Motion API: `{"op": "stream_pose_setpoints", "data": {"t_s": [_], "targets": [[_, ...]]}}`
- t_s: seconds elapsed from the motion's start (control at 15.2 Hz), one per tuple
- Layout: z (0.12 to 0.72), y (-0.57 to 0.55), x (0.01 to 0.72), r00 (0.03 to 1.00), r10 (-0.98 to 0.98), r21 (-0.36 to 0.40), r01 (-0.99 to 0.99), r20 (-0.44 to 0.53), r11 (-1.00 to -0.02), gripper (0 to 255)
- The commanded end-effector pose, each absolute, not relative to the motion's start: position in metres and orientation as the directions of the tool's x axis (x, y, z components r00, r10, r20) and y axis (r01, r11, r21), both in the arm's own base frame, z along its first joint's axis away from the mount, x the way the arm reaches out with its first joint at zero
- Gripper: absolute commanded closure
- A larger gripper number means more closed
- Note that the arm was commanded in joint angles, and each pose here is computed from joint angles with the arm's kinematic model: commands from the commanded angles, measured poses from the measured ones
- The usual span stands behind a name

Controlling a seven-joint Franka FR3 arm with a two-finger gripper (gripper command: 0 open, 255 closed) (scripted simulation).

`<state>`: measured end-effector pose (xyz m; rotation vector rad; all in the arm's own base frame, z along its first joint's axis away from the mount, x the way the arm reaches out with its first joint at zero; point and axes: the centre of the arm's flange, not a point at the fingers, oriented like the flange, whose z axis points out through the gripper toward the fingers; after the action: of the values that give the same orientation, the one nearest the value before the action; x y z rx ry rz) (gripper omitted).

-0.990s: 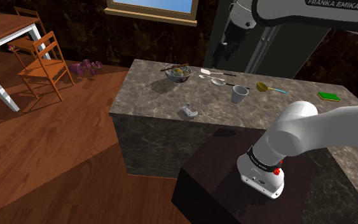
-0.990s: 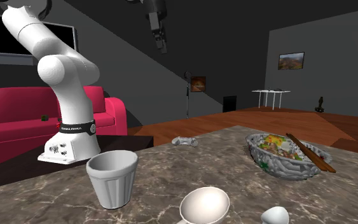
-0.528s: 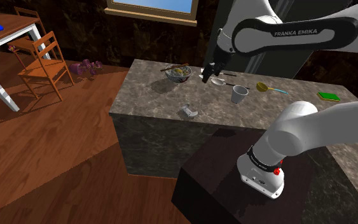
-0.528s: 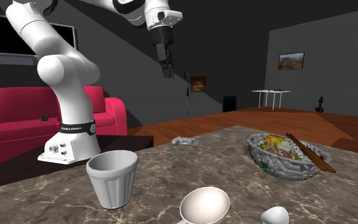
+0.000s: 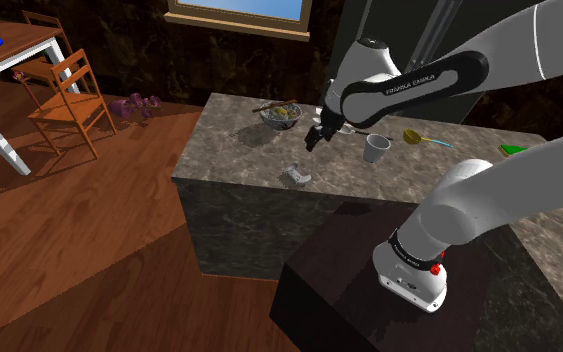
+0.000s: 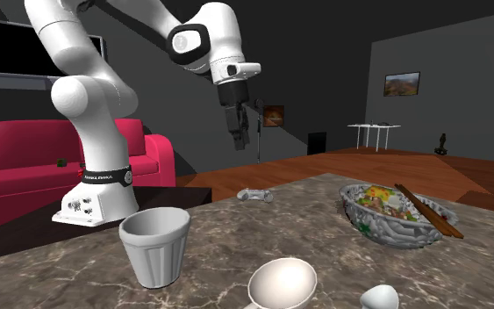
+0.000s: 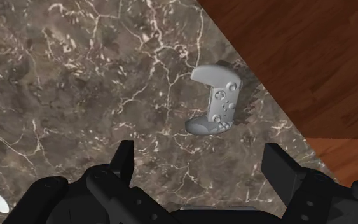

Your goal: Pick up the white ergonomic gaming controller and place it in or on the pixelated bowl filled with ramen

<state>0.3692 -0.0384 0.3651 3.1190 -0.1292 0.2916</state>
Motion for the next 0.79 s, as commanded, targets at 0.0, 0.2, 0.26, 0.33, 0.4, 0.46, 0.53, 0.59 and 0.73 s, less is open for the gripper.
{"op": "stream_pose_setpoints", "data": {"t_s": [0.0,0.2,0.26,0.33,0.4,0.46,0.53,0.59,0.73], "targets": [[0.340,-0.041,0.377,0.977,-0.091,-0.002,-0.092,0.191,-0.996,0],[0.302,-0.043,0.387,0.975,-0.105,-0.004,-0.106,0.195,-0.994,0],[0.289,-0.044,0.390,0.974,-0.109,-0.004,-0.111,0.196,-0.994,0],[0.280,-0.045,0.393,0.974,-0.113,-0.004,-0.114,0.197,-0.993,0],[0.275,-0.045,0.394,0.974,-0.113,-0.004,-0.114,0.197,-0.993,0],[0.269,-0.045,0.395,0.974,-0.113,-0.004,-0.114,0.197,-0.993,0],[0.264,-0.045,0.396,0.974,-0.113,-0.004,-0.114,0.197,-0.993,0],[0.259,-0.045,0.397,0.974,-0.113,-0.004,-0.114,0.197,-0.993,0],[0.249,-0.045,0.399,0.974,-0.113,-0.004,-0.114,0.197,-0.993,0]]}}
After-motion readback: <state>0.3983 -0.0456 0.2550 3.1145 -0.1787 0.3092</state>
